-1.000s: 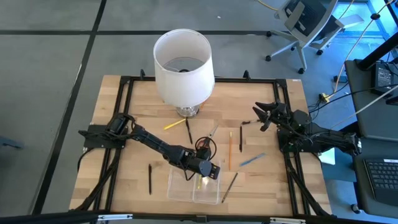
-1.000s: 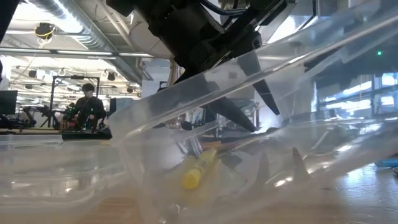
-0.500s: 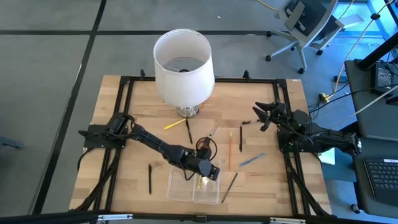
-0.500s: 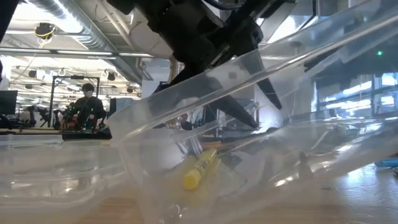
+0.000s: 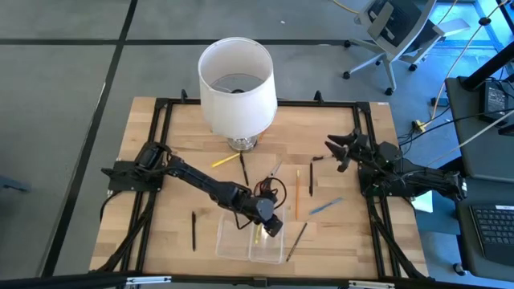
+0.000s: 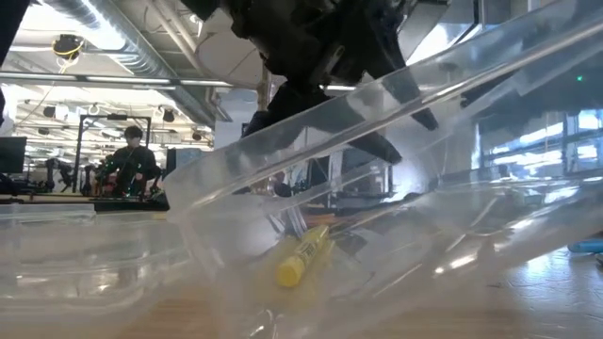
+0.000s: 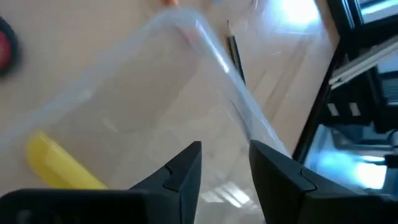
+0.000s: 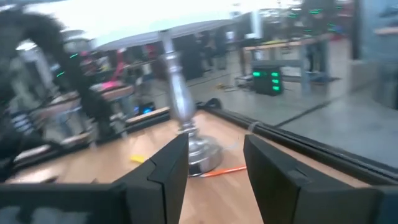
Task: Pick & place school supplies into a supply box
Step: Put the blue pen into the transparent supply box
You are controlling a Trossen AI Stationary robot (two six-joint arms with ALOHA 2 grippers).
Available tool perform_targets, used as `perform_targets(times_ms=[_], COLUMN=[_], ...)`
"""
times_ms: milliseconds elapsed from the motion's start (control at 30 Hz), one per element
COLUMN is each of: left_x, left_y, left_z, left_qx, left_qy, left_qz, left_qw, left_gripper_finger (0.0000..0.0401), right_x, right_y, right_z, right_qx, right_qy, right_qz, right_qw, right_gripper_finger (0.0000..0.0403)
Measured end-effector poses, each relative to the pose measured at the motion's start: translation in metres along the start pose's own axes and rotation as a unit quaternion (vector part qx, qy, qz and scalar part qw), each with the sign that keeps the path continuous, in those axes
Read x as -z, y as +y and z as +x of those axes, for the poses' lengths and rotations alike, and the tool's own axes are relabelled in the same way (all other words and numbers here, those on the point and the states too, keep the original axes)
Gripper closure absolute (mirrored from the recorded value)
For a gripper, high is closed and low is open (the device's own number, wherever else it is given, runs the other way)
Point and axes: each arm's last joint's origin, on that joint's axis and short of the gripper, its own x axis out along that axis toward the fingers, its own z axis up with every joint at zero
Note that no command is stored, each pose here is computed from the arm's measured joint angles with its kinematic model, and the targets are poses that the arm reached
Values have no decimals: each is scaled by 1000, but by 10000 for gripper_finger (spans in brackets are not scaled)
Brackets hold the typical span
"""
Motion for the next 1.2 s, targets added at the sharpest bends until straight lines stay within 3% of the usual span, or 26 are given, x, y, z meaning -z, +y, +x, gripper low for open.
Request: perform_targets(times_ms=[167,267,467,600,833,1067,1200], left_x=[-12,-19,-24,-28,-13,17,32], left_y=[-20,-34,-57,-58,-6,66,101], left_z=[-37,-68,-133,-169,-216,-224,-220], left_qx=[44,69,99,101,68,167,202], left_qy=[-32,-66,-137,-161,-240,-348,-381], left_qz=[59,128,310,362,335,299,283], left_qw=[997,987,936,912,909,873,857], left_gripper_finger=[273,274,274,274,274,273,274], right_x=[0,-1,-2,-5,-28,-70,-92], right_y=[2,3,3,7,11,24,37], right_z=[0,0,0,-1,1,21,43], right_qx=[-42,-43,-51,-104,-108,-111,-130], right_qy=[4,1,-5,-20,15,64,141], right_qz=[-37,-36,-47,-84,-106,-143,-176], right_qw=[998,998,998,991,988,982,965], right_gripper_finger=[244,244,244,244,244,244,244])
